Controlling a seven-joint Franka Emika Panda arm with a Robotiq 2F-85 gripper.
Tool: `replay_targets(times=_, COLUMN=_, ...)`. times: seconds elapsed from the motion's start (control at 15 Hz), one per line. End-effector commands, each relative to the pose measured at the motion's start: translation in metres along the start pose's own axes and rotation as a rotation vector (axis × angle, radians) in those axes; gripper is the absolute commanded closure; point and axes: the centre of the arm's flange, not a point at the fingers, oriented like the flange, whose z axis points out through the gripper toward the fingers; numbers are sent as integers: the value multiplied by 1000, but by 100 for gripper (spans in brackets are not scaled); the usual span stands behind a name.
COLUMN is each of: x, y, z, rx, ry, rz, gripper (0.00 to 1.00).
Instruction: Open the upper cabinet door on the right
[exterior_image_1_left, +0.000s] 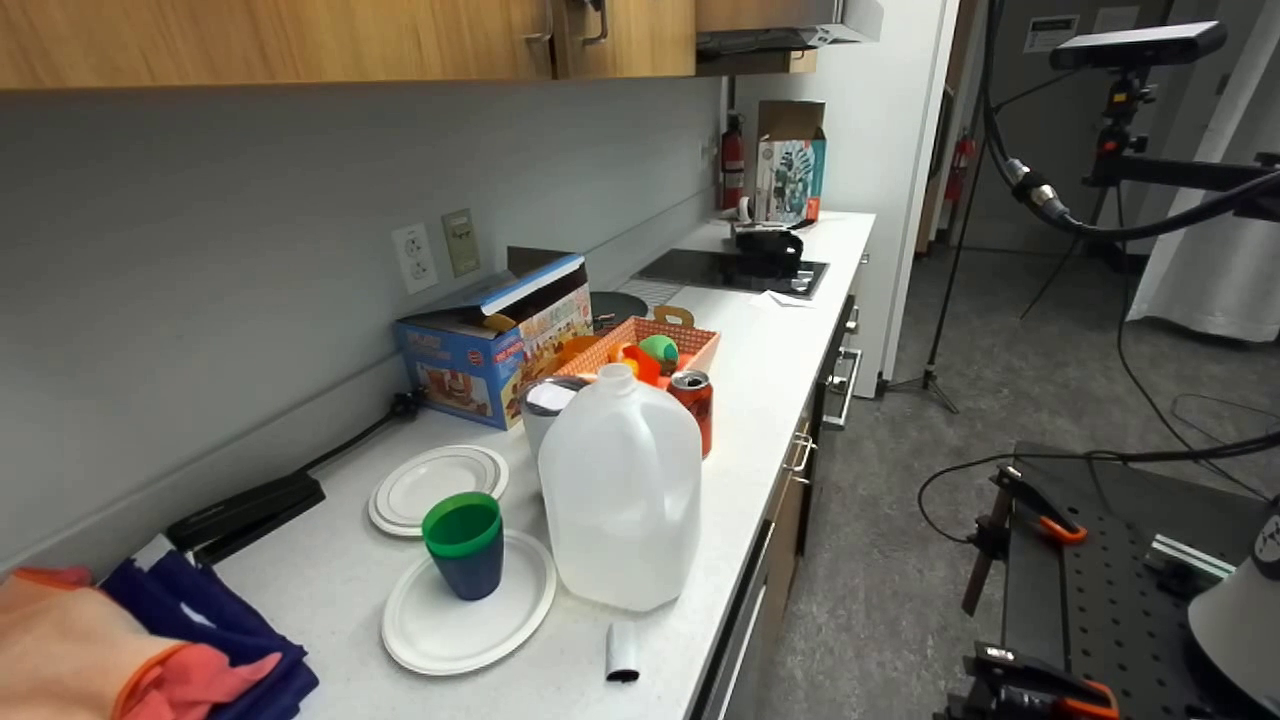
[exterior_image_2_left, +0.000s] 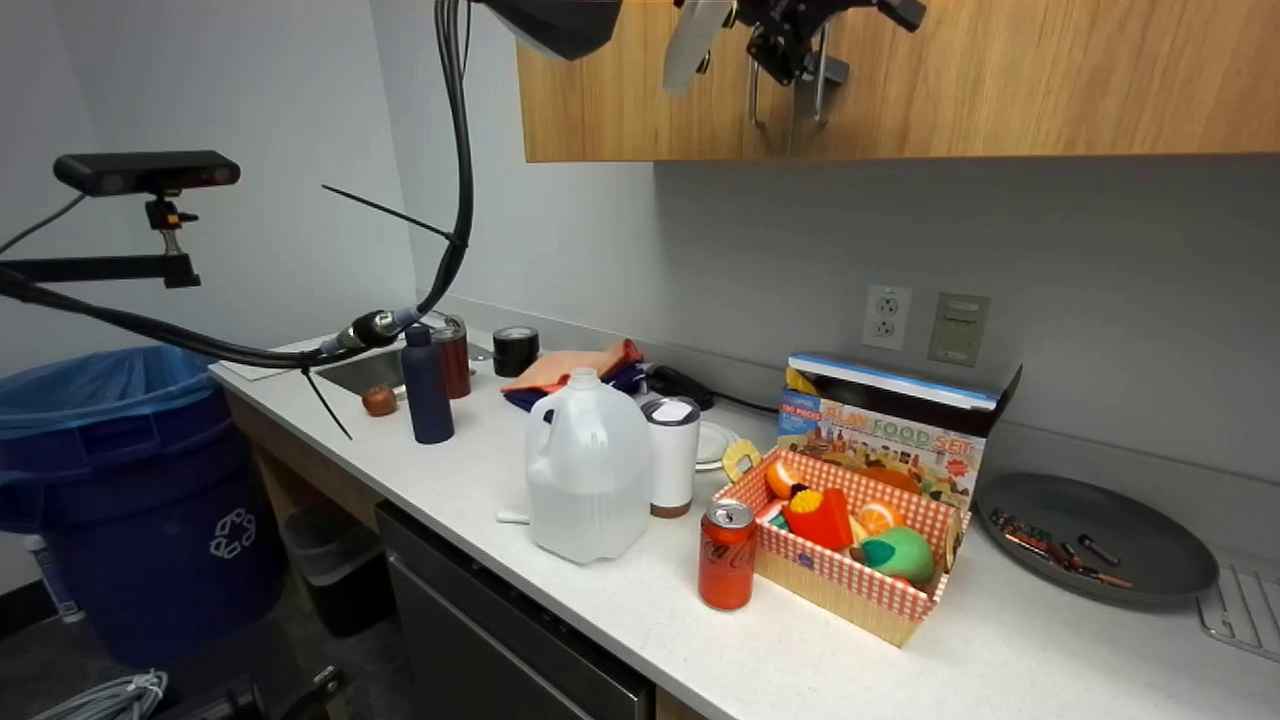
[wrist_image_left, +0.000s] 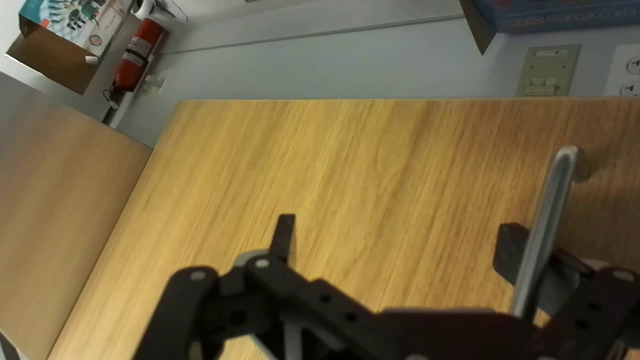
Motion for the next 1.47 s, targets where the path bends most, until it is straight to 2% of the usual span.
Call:
replay_targets(times=0.0, x=1, y=76, z=7, rx=-111, ry=-67, rz=-28, gripper=0)
replay_targets(times=0.67, x=-7, y=94, z=-4, rx=-115, ry=-97, rz=25, gripper=0)
replay_targets(times=1.4, x=-21, y=120, z=-18, rx=-68, ry=-182, rz=185, gripper=0)
